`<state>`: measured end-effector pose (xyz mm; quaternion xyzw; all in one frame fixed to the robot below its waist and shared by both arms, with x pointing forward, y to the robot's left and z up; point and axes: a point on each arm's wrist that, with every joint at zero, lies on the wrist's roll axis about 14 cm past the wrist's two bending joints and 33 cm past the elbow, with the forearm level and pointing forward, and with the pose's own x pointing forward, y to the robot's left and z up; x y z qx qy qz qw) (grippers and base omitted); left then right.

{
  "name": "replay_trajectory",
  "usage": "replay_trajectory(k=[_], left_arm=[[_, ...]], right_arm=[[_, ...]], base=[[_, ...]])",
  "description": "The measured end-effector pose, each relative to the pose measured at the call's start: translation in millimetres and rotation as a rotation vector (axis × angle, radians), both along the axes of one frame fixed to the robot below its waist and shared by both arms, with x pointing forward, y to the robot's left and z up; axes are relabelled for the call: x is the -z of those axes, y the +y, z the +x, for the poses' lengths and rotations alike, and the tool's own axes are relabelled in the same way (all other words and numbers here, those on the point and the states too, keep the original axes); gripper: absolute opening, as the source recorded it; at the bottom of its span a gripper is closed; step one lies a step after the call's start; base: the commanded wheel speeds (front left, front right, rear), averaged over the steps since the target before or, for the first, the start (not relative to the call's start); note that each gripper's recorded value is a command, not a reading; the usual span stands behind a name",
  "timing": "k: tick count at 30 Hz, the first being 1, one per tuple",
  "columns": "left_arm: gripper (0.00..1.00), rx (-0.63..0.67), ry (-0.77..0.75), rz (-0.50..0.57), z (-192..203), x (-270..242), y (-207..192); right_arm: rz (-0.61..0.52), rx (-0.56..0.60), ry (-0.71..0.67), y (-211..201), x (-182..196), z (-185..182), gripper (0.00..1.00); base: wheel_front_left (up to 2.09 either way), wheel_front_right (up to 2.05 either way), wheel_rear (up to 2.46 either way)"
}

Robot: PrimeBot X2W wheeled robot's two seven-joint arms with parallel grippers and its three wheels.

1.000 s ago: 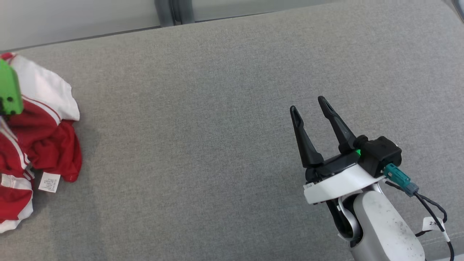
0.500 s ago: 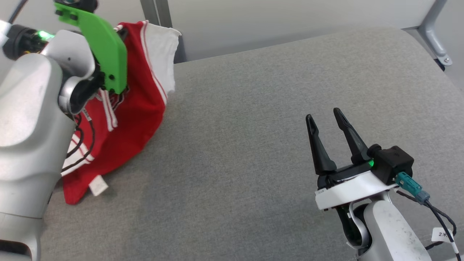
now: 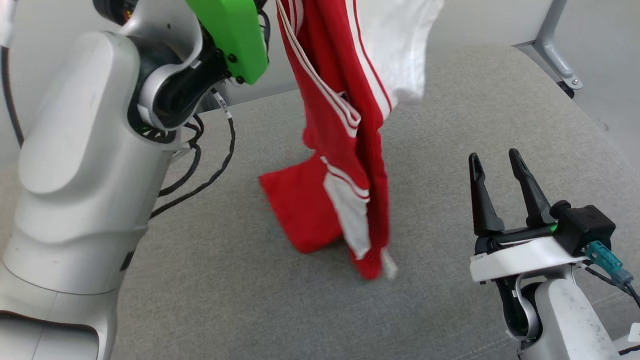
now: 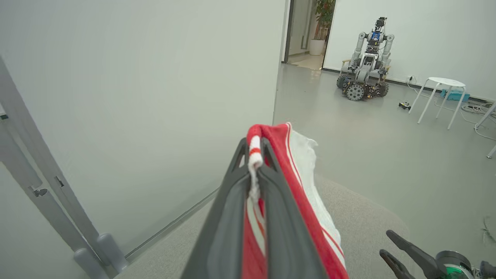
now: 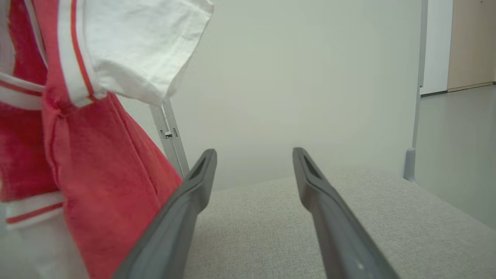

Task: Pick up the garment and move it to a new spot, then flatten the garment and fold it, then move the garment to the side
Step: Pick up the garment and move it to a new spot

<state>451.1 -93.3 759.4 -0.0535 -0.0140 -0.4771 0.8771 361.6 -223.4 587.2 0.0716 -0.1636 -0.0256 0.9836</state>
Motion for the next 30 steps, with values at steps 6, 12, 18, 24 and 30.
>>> replay_trajectory(k=[6,12,18,24,30], left_arm=[[0.00,-0.164,0.156,-0.010,38,53,57],[0.00,-0.377,0.469,0.032,54,191,139],[0.00,-0.588,0.643,0.048,43,286,211],[0.15,-0.687,0.704,0.063,27,328,248],[1.00,-0.675,0.684,0.069,16,332,249]], right_arm=[[-0.009,-0.012,0.018,4,6,9,1.00],[-0.011,-0.038,0.048,12,16,18,1.00],[-0.024,-0.041,0.070,11,23,24,1.00],[-0.031,-0.062,0.084,16,28,28,1.00],[-0.040,-0.106,0.089,29,29,31,1.00]], base=[[0.00,0.00,0.00],[0.00,0.00,0.00],[0.00,0.00,0.00],[0.00,0.00,0.00],[0.00,0.00,0.00]])
